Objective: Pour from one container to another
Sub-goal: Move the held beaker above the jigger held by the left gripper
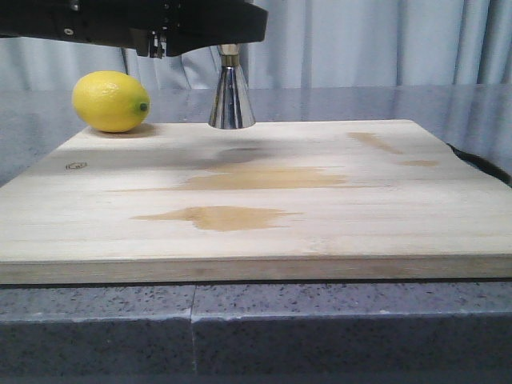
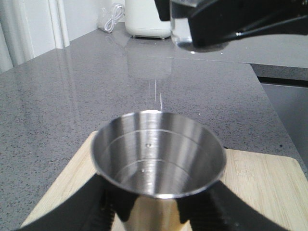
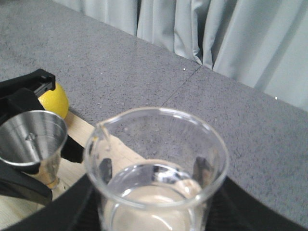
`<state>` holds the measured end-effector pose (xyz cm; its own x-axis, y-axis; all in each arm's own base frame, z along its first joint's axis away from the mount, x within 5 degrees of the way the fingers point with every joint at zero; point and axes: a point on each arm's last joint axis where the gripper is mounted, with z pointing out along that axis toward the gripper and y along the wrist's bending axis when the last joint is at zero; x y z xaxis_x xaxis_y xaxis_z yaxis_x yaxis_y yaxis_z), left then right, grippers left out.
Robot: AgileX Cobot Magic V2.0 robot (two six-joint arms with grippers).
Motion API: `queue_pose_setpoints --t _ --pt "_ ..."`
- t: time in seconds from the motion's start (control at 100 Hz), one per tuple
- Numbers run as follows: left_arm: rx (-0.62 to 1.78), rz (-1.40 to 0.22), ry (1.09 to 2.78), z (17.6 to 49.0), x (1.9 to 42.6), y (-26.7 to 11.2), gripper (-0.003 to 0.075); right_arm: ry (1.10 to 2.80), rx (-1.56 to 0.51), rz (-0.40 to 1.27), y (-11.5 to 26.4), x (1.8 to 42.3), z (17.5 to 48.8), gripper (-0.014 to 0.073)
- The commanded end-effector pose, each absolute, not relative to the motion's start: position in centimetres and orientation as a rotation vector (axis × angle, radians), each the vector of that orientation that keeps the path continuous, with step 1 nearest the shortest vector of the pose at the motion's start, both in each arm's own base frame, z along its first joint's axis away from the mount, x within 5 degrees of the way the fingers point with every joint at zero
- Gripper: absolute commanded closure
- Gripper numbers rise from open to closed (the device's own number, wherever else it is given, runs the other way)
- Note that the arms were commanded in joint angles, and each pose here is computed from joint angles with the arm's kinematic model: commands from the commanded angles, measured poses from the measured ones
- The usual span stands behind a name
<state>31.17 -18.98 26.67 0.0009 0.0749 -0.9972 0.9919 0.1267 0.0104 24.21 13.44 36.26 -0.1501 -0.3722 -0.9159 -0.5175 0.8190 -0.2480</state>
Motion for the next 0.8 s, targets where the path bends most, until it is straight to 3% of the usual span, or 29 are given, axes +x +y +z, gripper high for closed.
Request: queue_pose_setpoints --t 0.0,0.18,0.49,0.79 --pt "1.111 -1.157 1.163 29.9 30.4 -19.2 0.0438 1.636 -0.736 0.103 14.2 24.3 38.9 0.0307" --pt "1.111 -1.157 1.163 29.9 30.4 -19.2 0.0438 1.631 -0.805 0.056 15.6 25.3 39.6 0.0307" --pt "1.111 -1.157 1.163 29.9 30.4 -19.2 0.0438 1.484 -1.034 -0.120 17.7 24.9 39.4 0.0307" --pt "1.111 -1.157 1.163 29.9 30.4 -19.2 0.0438 1.419 -1.102 -0.186 18.2 24.5 39.6 0.0307"
